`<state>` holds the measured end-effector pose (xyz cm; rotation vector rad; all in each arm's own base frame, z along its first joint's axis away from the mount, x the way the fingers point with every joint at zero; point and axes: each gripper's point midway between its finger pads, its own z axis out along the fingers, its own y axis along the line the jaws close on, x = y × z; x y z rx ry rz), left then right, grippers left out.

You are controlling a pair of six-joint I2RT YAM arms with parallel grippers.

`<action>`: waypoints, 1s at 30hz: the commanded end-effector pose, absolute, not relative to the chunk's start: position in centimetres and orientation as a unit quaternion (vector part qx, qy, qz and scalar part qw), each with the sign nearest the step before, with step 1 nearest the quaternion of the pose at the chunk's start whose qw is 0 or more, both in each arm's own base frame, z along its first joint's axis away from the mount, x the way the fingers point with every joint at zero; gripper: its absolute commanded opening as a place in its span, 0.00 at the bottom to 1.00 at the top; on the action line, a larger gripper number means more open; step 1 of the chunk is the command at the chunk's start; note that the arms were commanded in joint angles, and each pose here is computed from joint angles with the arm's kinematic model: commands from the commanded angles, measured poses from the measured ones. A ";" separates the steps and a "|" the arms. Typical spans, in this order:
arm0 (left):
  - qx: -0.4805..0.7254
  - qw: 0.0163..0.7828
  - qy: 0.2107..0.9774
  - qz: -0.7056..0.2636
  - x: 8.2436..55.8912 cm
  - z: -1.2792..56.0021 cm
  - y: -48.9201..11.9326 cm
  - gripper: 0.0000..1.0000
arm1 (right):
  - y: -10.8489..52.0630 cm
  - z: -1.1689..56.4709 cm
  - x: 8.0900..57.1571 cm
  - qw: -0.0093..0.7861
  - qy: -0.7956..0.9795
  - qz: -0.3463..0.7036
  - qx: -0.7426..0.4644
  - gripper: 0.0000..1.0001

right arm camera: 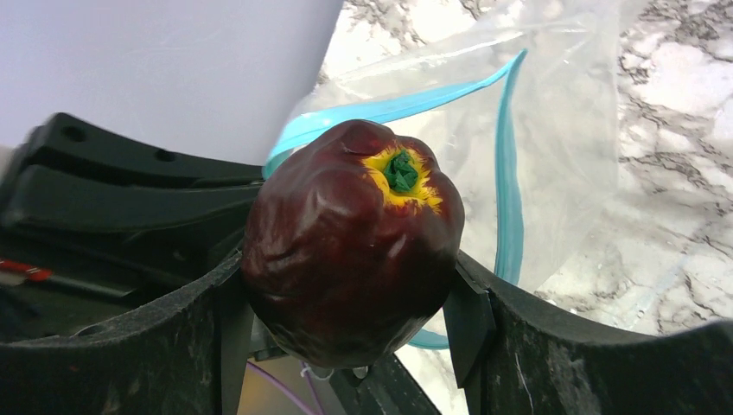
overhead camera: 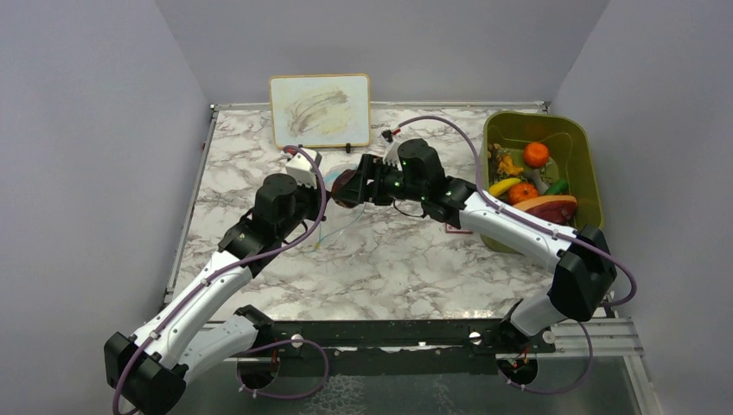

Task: Place the food in the zip-top bag and seal the zipper
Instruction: Place the fake fruit in the zipper food storage bag.

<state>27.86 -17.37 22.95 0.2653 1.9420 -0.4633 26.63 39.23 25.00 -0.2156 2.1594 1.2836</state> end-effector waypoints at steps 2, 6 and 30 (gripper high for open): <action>0.122 0.547 0.797 -0.225 27.6 24.1 -18.3 0.00 | 38.7 21.8 26.9 0.295 0.842 0.447 -0.065 0.58; 0.123 0.548 0.795 -0.228 27.6 24.3 -18.3 0.00 | 38.1 21.0 27.3 0.295 0.855 0.424 -0.055 0.59; 0.111 0.540 0.796 -0.250 27.4 24.1 -19.0 0.00 | 38.1 21.0 26.5 0.322 0.859 0.386 -0.099 0.79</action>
